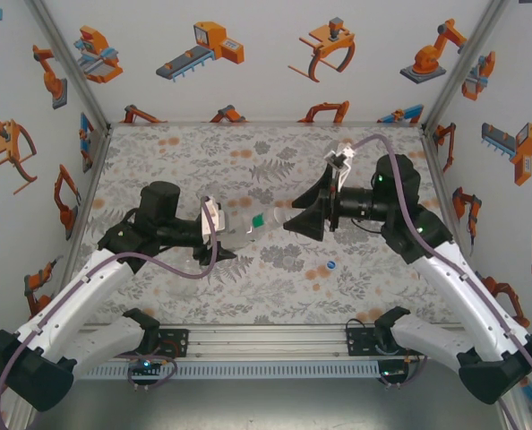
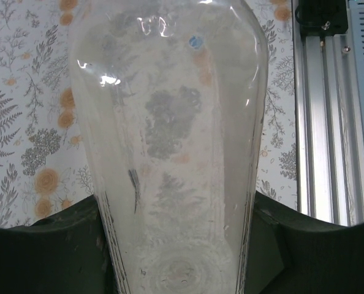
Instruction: Screw on the bottle caps
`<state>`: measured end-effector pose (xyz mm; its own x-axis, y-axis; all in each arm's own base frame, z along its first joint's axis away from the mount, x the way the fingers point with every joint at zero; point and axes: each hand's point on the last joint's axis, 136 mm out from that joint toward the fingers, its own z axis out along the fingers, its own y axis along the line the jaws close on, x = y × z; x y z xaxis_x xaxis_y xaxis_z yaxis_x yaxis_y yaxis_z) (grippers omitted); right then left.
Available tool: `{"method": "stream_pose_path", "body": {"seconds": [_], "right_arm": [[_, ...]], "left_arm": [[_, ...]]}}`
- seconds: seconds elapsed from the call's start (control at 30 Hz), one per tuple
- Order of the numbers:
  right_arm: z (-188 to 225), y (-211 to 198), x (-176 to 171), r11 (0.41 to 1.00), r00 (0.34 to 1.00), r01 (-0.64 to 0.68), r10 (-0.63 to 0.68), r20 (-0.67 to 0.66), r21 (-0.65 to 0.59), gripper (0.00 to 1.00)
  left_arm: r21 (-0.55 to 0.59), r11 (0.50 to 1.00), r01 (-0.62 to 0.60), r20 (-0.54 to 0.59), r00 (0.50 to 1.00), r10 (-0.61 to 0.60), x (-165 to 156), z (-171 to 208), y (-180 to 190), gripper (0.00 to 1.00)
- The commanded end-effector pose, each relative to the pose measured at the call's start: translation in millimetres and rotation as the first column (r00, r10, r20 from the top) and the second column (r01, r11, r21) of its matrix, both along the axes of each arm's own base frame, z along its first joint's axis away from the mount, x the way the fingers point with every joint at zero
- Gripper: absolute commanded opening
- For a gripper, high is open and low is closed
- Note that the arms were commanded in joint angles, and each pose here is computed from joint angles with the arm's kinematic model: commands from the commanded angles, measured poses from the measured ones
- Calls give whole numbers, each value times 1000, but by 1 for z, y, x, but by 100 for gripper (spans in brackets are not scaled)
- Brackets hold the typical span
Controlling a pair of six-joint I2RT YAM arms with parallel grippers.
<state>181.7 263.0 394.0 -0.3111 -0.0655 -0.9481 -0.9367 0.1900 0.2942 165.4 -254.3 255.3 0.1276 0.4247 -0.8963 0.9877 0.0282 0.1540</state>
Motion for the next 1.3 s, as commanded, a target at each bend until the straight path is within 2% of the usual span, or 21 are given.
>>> {"method": "stream_pose_path", "body": {"seconds": [0.0,0.2,0.47,1.03,1.27], "right_arm": [[18,-1,-28,986,910,-170,157,384,0,66],[14,3,-33,971,840,-239,222,495,-29,73],[7,15,-28,958,836,-286,268,480,-36,70],[-7,25,-19,956,852,-287,282,441,-57,57],[-9,25,-18,958,854,-282,279,440,-60,48]], "left_arm": [[-36,998,53,32,998,-52,-7,15,-3,0],[-31,998,56,26,998,-55,-7,14,-3,0],[-33,997,66,16,998,-65,-8,13,-5,0],[-33,997,66,14,998,-66,-8,13,-5,0],[-32,997,65,13,998,-65,-8,13,-4,0]]}}
